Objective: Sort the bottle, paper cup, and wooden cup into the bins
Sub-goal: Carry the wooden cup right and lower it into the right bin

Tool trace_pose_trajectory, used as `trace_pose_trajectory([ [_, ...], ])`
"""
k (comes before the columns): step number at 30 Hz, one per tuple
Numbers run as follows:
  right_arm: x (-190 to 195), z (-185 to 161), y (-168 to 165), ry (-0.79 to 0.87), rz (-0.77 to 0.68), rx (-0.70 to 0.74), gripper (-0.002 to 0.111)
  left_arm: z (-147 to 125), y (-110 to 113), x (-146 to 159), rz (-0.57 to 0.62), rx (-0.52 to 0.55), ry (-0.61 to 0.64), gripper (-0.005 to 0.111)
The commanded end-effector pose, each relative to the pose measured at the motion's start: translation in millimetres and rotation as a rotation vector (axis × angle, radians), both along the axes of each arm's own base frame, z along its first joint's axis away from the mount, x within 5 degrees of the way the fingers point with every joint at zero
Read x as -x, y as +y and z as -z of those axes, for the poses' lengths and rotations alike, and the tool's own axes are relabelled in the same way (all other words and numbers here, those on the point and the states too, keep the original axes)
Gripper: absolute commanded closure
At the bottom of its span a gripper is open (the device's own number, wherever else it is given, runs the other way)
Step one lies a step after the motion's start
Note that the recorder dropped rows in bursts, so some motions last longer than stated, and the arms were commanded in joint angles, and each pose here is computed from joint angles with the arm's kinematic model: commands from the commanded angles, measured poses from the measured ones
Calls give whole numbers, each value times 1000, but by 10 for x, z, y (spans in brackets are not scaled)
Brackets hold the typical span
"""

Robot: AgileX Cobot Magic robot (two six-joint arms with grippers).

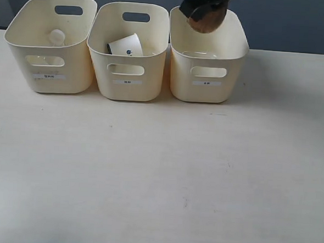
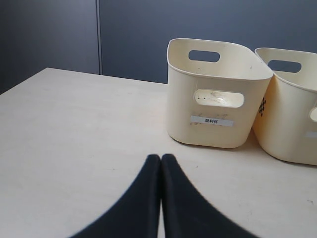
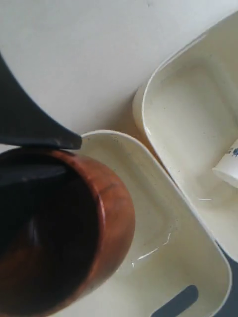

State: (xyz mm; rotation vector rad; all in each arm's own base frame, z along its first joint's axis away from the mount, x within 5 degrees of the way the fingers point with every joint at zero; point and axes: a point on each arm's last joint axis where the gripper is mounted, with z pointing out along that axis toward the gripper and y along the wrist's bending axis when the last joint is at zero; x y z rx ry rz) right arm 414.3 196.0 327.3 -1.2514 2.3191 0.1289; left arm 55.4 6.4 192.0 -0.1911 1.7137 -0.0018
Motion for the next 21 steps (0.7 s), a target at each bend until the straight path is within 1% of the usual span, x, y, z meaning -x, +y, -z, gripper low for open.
trace_pose_trajectory([
  [1,-238,326,-104,52,66,-20,108,-2,-2,2,4,-1,-9,107],
  [2,-289,442,-97,68,74,-15,108,-2,-2,2,4,-1,-9,107],
  [8,-402,790,-31,124,92,-28,108,-2,-2,2,4,-1,-9,107],
  [21,-467,1094,1,197,148,-32,108,-2,-2,2,4,-1,-9,107],
])
